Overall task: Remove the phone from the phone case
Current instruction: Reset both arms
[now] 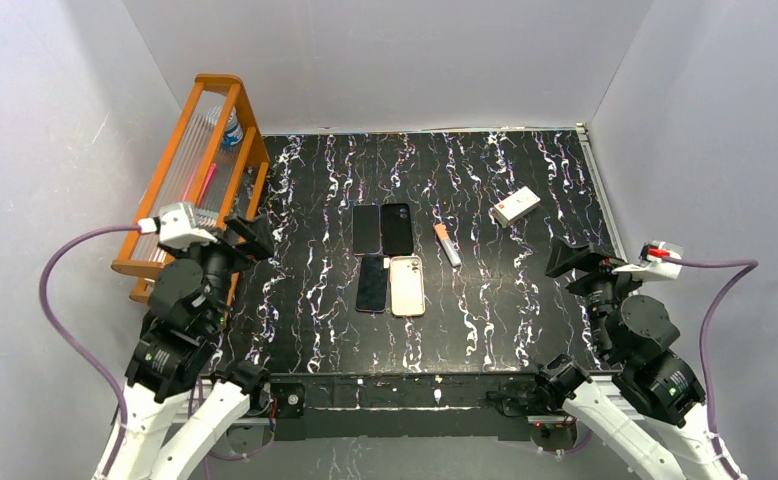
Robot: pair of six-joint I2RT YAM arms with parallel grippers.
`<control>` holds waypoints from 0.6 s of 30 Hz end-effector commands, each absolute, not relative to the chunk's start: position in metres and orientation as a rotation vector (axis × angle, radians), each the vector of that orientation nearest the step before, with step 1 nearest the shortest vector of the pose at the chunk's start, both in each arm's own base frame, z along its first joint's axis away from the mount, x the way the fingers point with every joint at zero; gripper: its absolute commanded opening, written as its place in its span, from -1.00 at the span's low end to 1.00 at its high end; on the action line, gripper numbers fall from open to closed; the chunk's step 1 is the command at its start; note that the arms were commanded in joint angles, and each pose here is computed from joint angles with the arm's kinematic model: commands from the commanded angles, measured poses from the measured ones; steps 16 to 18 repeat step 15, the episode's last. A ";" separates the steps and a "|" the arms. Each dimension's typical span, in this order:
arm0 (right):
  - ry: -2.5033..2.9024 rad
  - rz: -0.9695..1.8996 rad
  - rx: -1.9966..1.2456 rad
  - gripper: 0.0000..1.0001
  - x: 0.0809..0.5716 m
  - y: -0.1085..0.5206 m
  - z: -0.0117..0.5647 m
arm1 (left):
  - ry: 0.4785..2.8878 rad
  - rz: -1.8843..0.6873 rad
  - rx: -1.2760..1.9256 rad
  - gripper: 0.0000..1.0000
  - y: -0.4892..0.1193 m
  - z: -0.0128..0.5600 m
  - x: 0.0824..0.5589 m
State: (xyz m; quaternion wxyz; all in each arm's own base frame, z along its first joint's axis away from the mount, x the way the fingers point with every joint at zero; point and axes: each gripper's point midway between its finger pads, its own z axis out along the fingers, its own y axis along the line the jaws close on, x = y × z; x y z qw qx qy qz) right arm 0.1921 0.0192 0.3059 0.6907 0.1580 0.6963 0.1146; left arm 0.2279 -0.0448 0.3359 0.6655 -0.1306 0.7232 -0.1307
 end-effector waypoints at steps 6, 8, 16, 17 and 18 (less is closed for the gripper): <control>1.502 0.230 0.343 0.97 0.188 0.009 0.305 | 1.584 0.003 -0.334 0.96 0.009 0.322 0.211; 1.504 0.231 0.340 0.97 0.188 0.010 0.304 | 1.592 -0.001 -0.339 0.96 0.007 0.316 0.213; 1.509 0.219 0.340 0.97 0.190 0.010 0.301 | 1.593 -0.026 -0.348 0.96 0.004 0.311 0.216; 1.509 0.219 0.340 0.97 0.190 0.010 0.301 | 1.593 -0.026 -0.348 0.96 0.004 0.311 0.216; 1.509 0.219 0.340 0.97 0.190 0.010 0.301 | 1.593 -0.026 -0.348 0.96 0.004 0.311 0.216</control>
